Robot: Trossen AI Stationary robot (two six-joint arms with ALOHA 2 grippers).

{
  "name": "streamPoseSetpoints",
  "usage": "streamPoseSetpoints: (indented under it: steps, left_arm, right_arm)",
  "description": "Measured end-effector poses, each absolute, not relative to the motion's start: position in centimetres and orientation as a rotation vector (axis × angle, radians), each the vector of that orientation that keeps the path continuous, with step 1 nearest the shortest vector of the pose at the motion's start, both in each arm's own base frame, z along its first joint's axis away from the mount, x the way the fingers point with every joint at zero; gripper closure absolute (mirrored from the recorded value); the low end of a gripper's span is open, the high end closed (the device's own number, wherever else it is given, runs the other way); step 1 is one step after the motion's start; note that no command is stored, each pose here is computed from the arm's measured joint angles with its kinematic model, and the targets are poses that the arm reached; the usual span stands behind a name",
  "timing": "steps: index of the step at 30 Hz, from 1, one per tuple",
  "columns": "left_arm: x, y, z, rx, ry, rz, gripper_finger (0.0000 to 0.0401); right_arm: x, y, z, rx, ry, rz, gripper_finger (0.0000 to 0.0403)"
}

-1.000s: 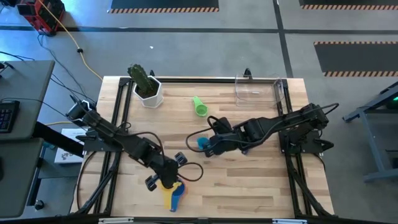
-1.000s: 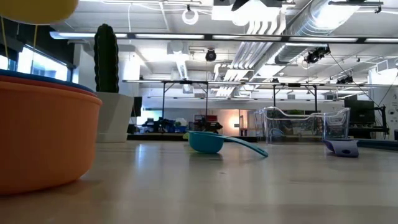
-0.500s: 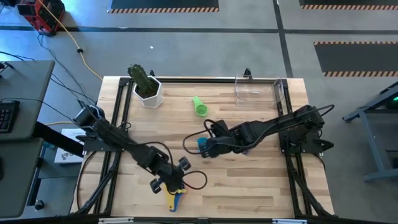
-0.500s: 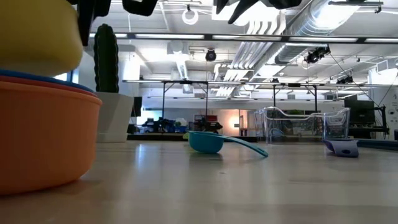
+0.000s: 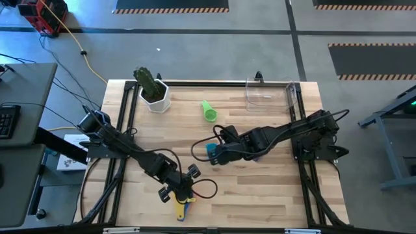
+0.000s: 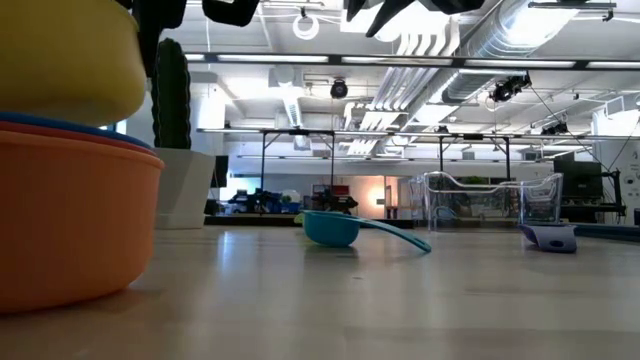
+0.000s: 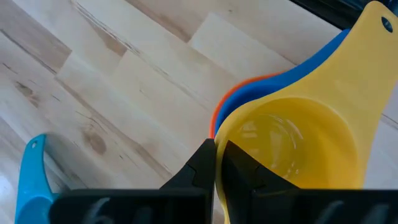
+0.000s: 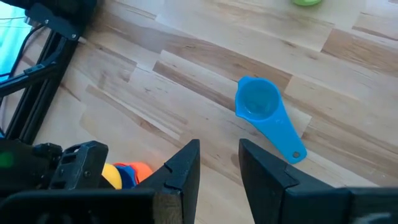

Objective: Nest measuring cups in basket
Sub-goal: Stack the yellow measuring cup on the blue measuring cup

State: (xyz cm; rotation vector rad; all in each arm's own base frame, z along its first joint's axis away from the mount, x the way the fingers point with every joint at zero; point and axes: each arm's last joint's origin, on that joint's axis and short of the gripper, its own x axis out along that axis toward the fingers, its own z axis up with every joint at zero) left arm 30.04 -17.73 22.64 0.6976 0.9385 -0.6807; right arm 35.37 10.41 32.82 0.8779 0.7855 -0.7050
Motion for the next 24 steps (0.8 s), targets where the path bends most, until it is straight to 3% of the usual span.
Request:
streamPoseSetpoints:
  steps: [15, 24]
  left_arm:
    - [30.1, -18.1, 22.7, 0.699, 0.911, -0.678, 0.0393]
    - [30.5, -18.6, 20.8, 0.698, 0.973, -0.686, 0.0393]
  right_arm:
    - [35.4, 10.4, 32.8, 0.876, 0.789, -0.702, 0.0302]
    - [35.4, 10.4, 32.8, 0.876, 0.79, -0.702, 0.0302]
